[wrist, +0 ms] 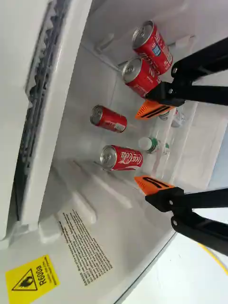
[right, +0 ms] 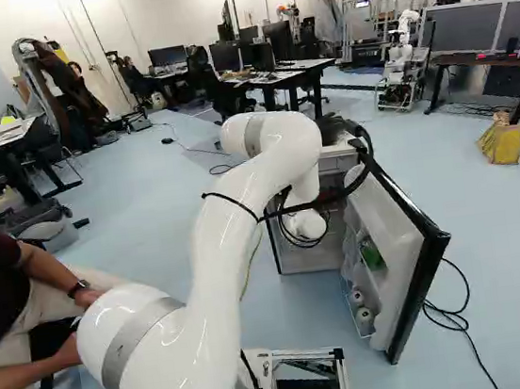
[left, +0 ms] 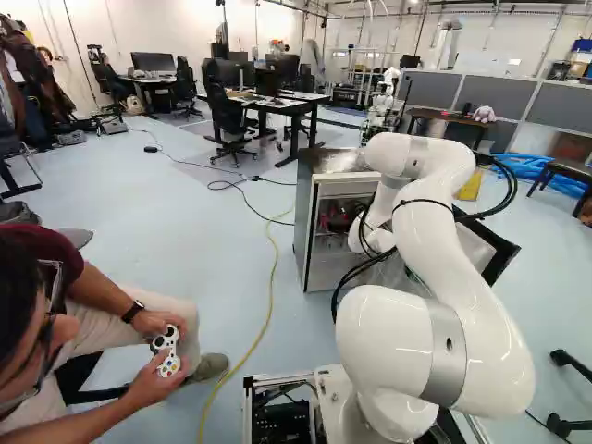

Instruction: Grab a drink from the fridge

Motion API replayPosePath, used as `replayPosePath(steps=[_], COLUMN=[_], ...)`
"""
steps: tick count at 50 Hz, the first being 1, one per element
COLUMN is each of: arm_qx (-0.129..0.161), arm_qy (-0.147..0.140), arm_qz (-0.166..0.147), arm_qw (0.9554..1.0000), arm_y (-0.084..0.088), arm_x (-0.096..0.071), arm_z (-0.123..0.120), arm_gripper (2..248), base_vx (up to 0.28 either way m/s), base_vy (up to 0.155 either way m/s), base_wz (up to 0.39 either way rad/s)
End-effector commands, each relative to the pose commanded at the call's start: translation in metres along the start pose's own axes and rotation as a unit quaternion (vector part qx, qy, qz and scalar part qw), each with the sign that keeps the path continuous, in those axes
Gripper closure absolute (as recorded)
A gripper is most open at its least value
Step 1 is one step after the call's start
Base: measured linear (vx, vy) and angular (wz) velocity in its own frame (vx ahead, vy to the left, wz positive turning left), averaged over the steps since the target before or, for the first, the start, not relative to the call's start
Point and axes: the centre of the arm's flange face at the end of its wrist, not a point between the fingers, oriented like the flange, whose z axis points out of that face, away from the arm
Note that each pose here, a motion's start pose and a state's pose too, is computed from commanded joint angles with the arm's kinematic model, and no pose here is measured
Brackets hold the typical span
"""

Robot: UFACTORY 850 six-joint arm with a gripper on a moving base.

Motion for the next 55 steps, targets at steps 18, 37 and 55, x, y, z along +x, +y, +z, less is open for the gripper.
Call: replayPosePath(steps=[18,37,55], arm_qx=[0.000,-0.010,-0.026], arm_qy=[0.000,0.000,0.002], arm_qz=[0.000,0.006,0.013], arm_qw=[1.0000,0.9999,0.9996], arm_y=[0.000,-0.006,-0.012], arm_x=[0.000,0.003,0.008], arm_z=[0.000,0.005,0.017], arm_gripper=[75,75,75], base_vx=[0.000,0.000,0.000], base_vy=[0.000,0.000,0.000], base_wz=[0.000,0.000,0.000])
